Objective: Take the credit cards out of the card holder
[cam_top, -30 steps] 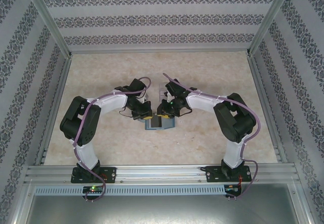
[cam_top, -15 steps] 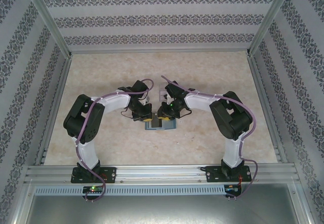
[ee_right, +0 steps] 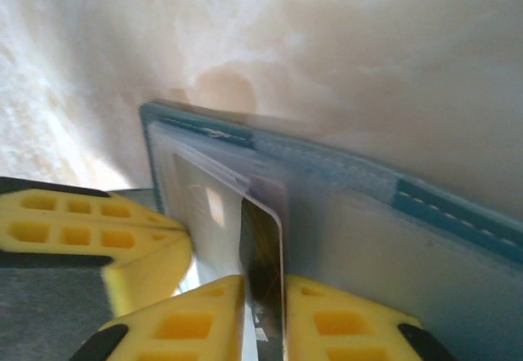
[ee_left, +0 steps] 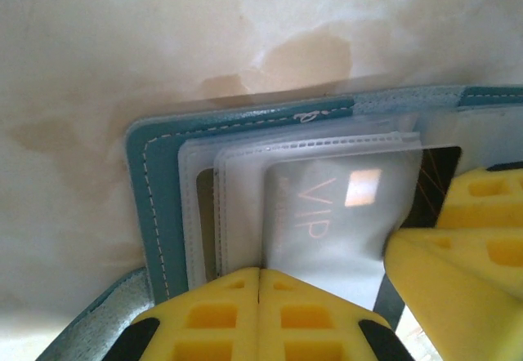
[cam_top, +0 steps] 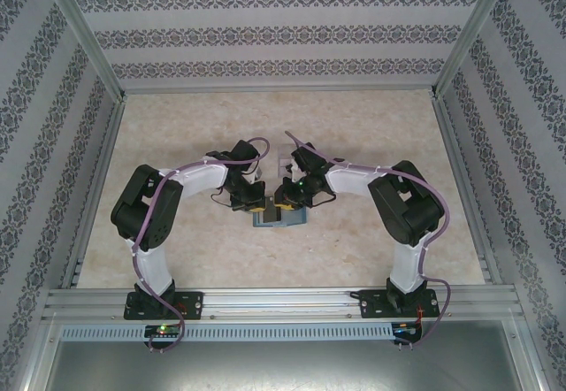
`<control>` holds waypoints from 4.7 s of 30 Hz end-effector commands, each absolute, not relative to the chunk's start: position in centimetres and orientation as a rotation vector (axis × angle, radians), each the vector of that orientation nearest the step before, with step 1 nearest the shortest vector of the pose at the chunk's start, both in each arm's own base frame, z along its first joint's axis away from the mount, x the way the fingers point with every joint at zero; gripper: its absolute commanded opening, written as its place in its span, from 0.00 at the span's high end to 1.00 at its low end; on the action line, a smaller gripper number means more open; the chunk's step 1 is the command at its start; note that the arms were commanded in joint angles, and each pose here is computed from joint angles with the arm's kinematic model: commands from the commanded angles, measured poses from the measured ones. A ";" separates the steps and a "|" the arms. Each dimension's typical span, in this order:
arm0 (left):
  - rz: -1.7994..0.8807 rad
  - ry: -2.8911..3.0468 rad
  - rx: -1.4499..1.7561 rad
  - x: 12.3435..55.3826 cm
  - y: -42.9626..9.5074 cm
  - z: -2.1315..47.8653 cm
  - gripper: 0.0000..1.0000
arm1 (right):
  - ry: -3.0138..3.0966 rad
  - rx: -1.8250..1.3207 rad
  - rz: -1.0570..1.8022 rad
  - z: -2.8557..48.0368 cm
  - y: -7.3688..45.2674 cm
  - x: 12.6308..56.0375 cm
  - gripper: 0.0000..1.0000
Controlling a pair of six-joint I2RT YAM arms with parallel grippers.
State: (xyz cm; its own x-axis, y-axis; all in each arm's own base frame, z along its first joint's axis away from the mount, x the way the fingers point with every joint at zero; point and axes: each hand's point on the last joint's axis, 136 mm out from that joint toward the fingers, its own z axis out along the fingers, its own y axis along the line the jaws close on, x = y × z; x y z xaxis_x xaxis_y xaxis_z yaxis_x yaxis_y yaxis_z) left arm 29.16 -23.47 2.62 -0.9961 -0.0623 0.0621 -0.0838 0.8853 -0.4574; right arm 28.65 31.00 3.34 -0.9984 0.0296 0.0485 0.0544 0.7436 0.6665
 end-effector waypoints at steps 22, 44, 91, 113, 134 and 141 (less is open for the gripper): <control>0.501 -2.969 0.118 27.0 -21.2 -0.2 0.96 | -3.008 -0.112 -0.903 2.8 26.9 28.2 0.91; 0.616 -3.030 0.104 28.9 -22.5 3.6 0.94 | -3.094 -0.036 -0.841 5.3 25.9 28.3 0.93; 0.879 -3.202 0.167 31.5 -23.6 5.7 0.88 | -2.999 1.883 -0.236 15.0 22.6 35.6 1.00; 0.850 -3.190 0.226 30.7 -22.9 5.2 0.89 | -2.497 2.324 0.060 14.9 23.7 41.9 1.00; 0.833 -3.168 0.231 30.6 -23.0 4.8 0.89 | -2.371 2.309 -0.060 10.6 25.4 43.3 1.00; 0.828 -3.160 0.233 30.5 -23.0 4.5 0.89 | -2.331 2.282 -0.115 9.4 25.4 42.5 1.00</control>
State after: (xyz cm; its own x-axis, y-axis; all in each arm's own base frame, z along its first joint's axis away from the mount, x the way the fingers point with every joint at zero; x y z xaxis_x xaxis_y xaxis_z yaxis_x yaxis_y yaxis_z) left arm 31.03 -23.04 4.69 -0.9789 -0.1689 -0.1152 -0.0884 0.8580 -0.5060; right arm 43.01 25.53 9.62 -0.0268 -0.9913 -0.1286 -0.9961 0.0373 -0.0802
